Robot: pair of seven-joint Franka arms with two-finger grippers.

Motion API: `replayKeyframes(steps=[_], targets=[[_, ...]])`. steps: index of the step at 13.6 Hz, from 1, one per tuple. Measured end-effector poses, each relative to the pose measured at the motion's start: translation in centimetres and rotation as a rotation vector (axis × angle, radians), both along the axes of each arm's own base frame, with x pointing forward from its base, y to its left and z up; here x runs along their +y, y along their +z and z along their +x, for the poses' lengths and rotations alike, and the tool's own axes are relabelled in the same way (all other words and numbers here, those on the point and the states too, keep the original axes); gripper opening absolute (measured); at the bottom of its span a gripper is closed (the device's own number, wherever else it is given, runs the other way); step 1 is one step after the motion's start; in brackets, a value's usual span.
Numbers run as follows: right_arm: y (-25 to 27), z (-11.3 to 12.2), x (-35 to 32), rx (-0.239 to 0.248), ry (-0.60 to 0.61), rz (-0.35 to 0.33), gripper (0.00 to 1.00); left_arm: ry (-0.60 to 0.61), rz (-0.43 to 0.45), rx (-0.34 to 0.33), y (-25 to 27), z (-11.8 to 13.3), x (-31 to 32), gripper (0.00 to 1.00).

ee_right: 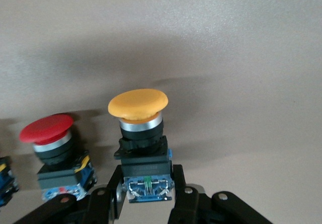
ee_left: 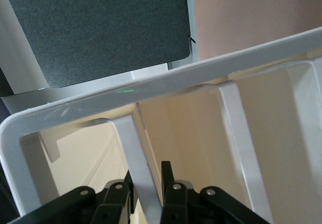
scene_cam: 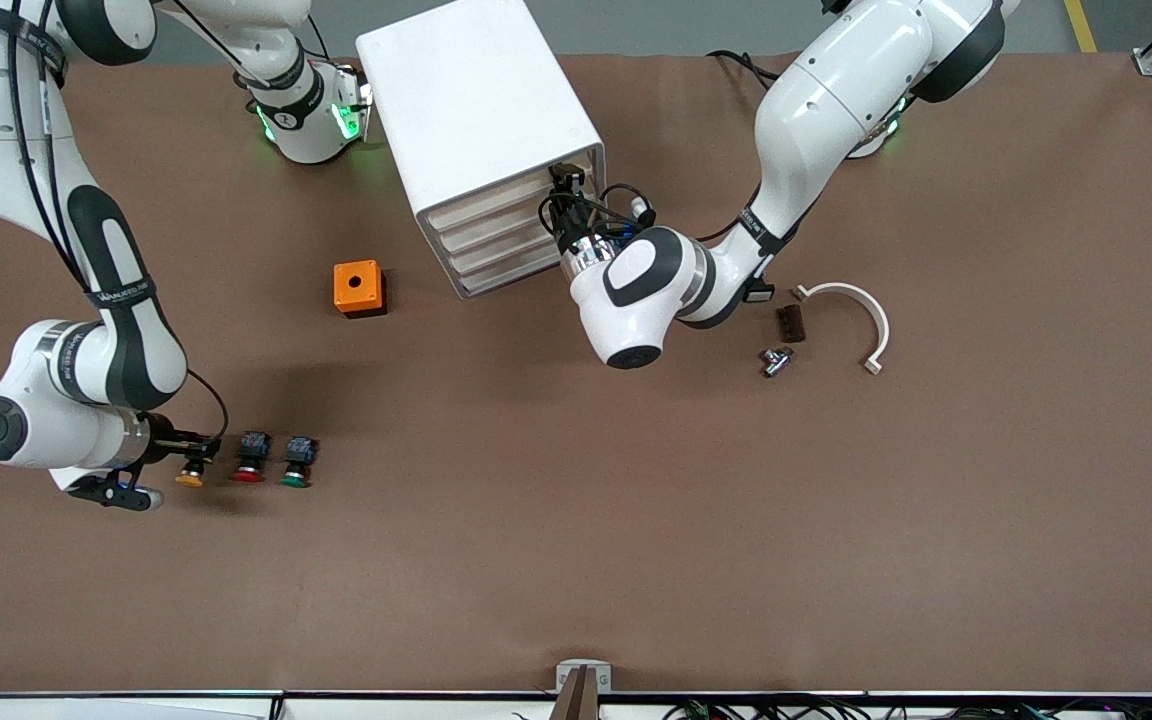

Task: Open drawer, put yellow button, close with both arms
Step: 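Pull the drawer open with the left gripper while the right gripper grasps the button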

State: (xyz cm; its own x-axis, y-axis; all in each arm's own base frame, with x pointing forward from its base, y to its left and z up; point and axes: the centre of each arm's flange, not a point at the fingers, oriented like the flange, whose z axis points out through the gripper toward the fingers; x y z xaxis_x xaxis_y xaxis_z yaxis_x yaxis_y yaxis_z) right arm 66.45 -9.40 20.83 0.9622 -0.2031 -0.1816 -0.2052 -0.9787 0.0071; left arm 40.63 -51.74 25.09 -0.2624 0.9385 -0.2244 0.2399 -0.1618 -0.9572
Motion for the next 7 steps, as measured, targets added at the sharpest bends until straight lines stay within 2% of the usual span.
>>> replayKeyframes(steps=[1,5,7], targets=[[0.8,0.4,0.1,0.009,0.003,0.003,0.41,0.005,-0.001,0.003,0.0,0.1,0.0,0.19],[3.2,1.3,1.4,0.031,-0.007,0.012,0.41,0.021,-0.003,0.017,-0.3,0.3,0.2,0.16],[3.7,1.1,2.9,0.056,-0.021,0.016,0.41,0.026,-0.003,0.018,-0.4,0.6,0.3,0.16]])
